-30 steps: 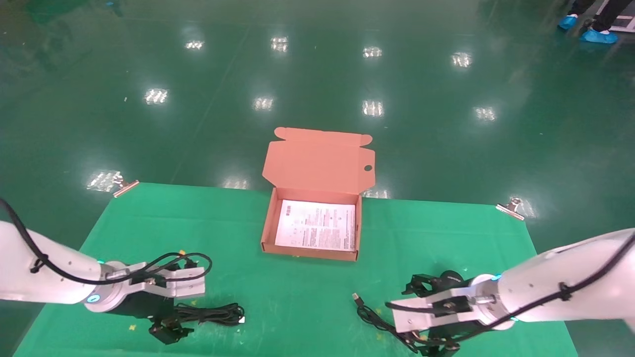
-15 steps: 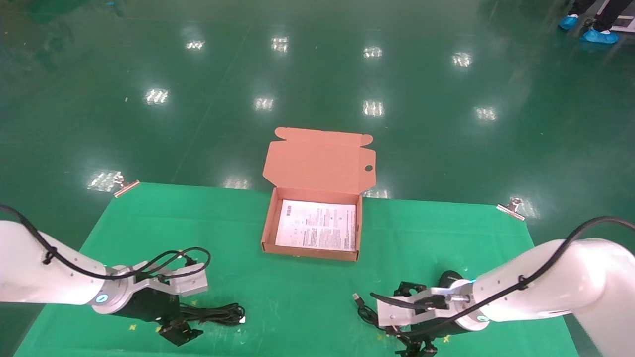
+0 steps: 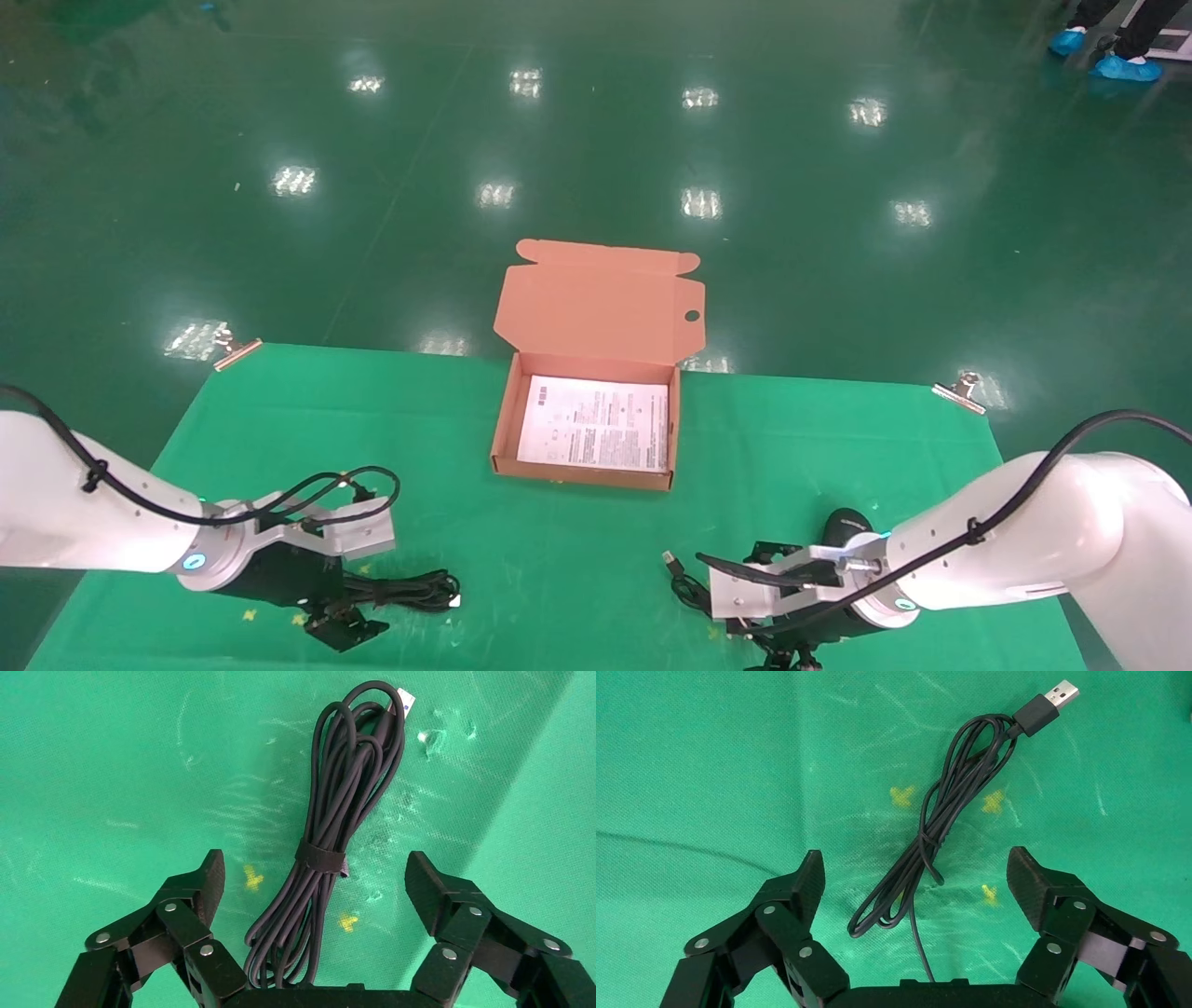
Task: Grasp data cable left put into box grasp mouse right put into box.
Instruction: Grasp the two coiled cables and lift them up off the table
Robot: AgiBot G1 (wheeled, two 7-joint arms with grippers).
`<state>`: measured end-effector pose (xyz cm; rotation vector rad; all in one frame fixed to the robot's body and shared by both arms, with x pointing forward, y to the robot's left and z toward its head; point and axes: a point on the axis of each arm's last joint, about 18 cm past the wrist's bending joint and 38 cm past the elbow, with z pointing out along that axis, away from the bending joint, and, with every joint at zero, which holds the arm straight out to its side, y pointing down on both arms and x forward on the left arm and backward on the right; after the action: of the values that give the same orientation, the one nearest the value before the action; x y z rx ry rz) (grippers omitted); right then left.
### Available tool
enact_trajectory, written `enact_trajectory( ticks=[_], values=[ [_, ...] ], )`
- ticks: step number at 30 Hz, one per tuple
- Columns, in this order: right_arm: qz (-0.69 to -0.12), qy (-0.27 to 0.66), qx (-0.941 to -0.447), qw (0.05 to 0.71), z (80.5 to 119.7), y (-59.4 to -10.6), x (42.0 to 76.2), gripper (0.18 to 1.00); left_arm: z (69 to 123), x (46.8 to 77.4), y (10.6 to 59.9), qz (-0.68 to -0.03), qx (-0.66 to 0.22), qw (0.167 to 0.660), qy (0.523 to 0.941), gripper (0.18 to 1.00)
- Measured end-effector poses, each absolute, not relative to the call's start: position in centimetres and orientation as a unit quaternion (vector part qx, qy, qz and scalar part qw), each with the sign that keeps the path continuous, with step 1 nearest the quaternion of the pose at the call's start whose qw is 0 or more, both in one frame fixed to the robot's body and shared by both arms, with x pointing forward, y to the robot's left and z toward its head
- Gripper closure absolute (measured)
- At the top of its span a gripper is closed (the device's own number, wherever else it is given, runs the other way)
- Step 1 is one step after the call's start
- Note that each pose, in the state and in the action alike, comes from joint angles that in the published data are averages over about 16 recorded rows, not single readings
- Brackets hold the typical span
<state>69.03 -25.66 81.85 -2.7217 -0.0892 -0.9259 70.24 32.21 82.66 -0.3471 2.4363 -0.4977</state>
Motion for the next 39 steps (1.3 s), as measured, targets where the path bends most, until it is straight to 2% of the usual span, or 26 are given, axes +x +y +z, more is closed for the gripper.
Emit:
enact_trajectory(
  ticks=[9, 14, 25, 30, 39],
  values=[
    [-0.321, -0.034, -0.937, 0.134, 82.07, -25.59, 68.94, 0.334, 82.76, 70.22, 32.14, -0.188, -0.13, 0.312, 0.922, 0.332],
    [-0.322, -0.035, -0.937, 0.134, 82.12, -25.56, 68.92, 0.453, 82.78, 70.21, 32.13, -0.188, -0.13, 0.312, 0.922, 0.44],
    [-0.322, -0.035, -0.936, 0.135, 82.17, -25.53, 68.88, 0.741, 82.8, 70.21, 32.11, -0.188, -0.129, 0.313, 0.922, 0.733],
    [-0.322, -0.035, -0.936, 0.135, 82.17, -25.52, 68.87, 0.836, 82.79, 70.2, 32.11, -0.188, -0.129, 0.313, 0.922, 0.828],
    [-0.322, -0.035, -0.936, 0.136, 82.19, -25.53, 68.87, 0.936, 82.79, 70.2, 32.12, -0.188, -0.129, 0.313, 0.922, 0.906]
  ],
)
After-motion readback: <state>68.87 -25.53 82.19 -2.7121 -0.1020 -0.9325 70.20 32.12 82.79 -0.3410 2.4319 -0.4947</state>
